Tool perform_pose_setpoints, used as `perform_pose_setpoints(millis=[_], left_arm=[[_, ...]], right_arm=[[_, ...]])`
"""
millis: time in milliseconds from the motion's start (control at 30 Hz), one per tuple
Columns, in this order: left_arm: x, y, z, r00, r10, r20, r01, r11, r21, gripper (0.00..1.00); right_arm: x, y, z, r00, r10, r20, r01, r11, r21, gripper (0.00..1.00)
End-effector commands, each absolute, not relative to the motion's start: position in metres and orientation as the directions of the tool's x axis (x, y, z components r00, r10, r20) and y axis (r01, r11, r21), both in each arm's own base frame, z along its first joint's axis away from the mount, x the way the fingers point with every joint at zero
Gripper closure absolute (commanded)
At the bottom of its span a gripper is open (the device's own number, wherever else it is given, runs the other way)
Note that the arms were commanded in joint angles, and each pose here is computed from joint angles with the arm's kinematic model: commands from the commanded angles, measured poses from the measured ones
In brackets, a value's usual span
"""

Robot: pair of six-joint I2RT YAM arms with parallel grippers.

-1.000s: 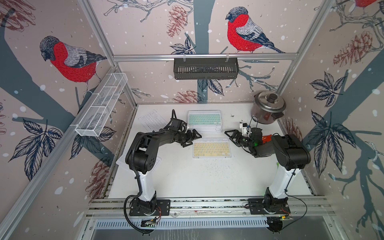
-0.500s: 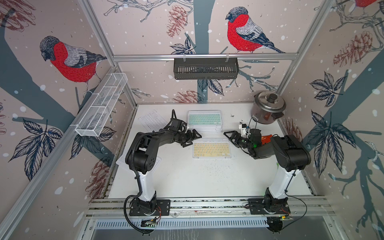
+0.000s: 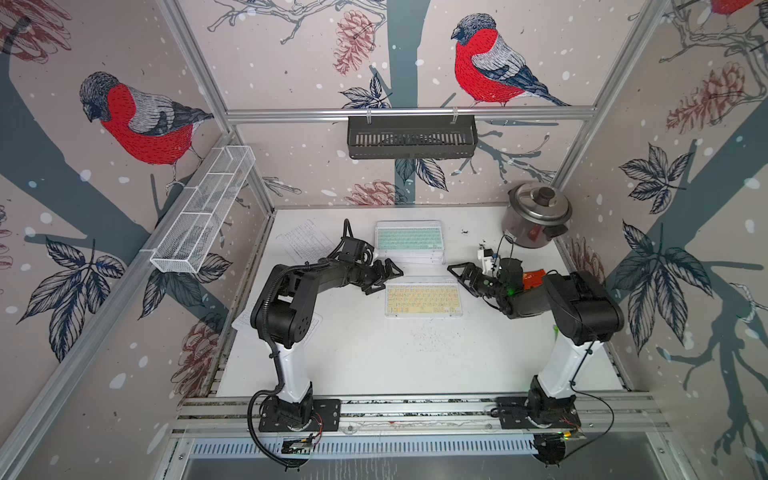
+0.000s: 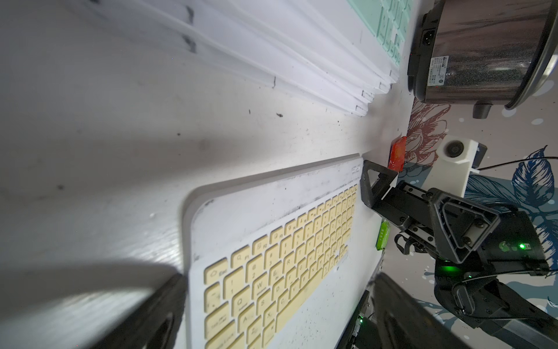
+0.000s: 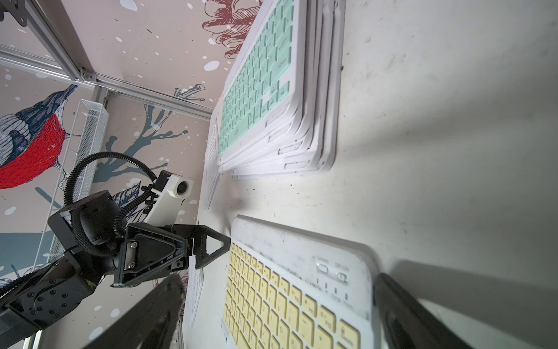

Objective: Stack the numeric keypads
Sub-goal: Pick up the numeric keypad from the center of the board.

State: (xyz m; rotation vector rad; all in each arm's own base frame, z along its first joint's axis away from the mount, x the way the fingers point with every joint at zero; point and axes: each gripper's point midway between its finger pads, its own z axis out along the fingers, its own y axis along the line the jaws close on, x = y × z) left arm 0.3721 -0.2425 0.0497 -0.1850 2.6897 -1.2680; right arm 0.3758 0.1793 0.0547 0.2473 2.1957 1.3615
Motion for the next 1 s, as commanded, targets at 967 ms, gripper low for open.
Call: perform_pose_setpoints(millis=[967], left_arm=[[0.363, -0.239, 0.041, -0.968, -0.249, -0.010, -0.148, 0.609, -0.779, 0.04]], right_arm=[[0.365, 0.220, 0.088, -0.898, 0.323, -0.298, -0.140, 0.432, 0.891, 0.01]])
